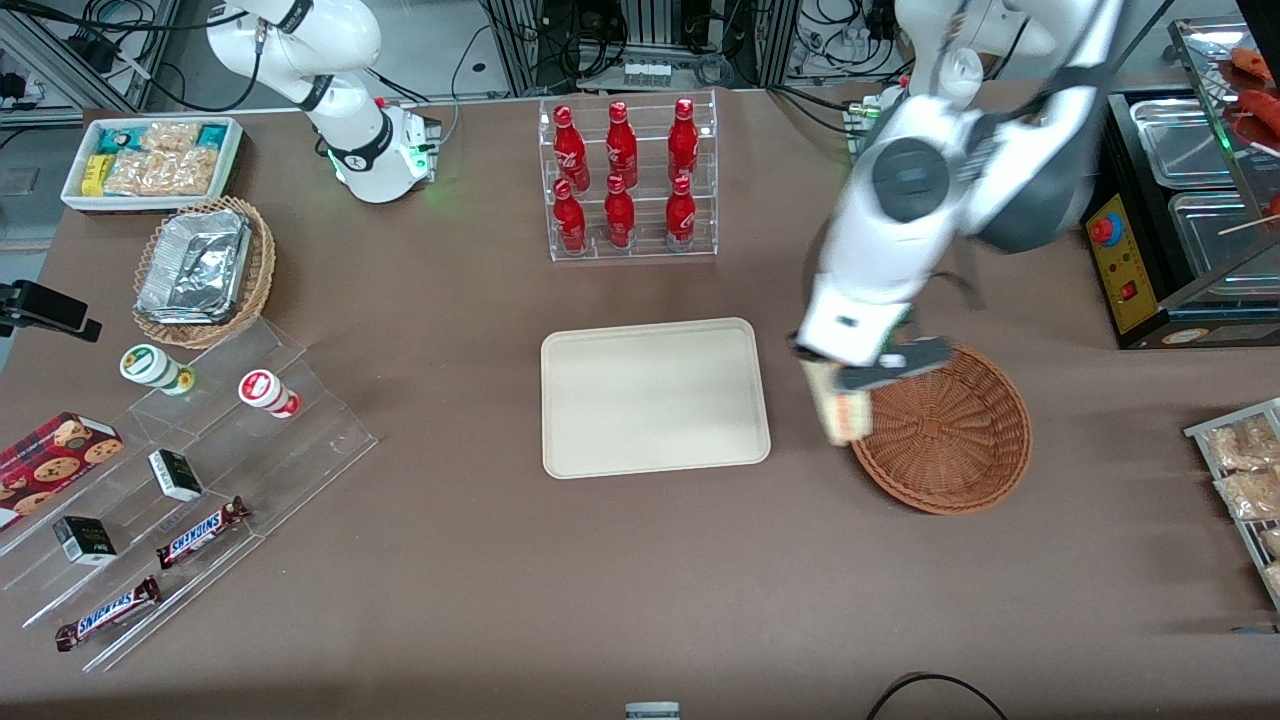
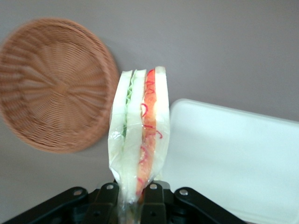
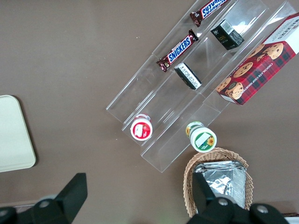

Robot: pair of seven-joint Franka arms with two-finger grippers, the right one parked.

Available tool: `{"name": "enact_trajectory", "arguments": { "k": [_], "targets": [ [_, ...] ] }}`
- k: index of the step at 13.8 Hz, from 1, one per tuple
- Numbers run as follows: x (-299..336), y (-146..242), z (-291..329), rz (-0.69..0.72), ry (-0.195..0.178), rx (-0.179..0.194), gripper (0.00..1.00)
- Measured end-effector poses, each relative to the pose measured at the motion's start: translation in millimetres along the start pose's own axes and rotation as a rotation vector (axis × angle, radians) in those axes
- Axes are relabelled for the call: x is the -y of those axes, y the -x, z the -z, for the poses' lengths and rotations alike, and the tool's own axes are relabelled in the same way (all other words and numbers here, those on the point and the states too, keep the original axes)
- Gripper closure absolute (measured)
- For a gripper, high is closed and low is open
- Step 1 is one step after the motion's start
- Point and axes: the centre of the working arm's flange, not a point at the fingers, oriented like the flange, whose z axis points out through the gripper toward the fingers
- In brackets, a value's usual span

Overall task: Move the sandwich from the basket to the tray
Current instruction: 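Lift the sandwich and carry it over the cream tray, then lower the sandwich onto the tray and open the left gripper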

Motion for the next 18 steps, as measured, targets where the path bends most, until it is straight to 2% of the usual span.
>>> {"name": "enact_trajectory", "arguments": {
  "k": [3, 6, 8, 10, 16, 17, 18],
  "targets": [
    [-70, 28, -41, -0.035, 0.025, 0.024, 0.83],
    [-135, 59, -77, -0.078, 0.026, 0.042, 0.83],
    [-167, 77, -108, -0.102, 0.02, 0.036, 0.83],
    [-185, 87, -140, -0.116, 0.027, 0.033, 0.83],
    [-200, 108, -195, -0.139, -0.005, 0.056, 0.83],
    [-201, 109, -197, -0.142, -0.006, 0.056, 0.78],
    [-202, 109, -196, -0.145, -0.007, 0.051, 0.68]
  ]
}}
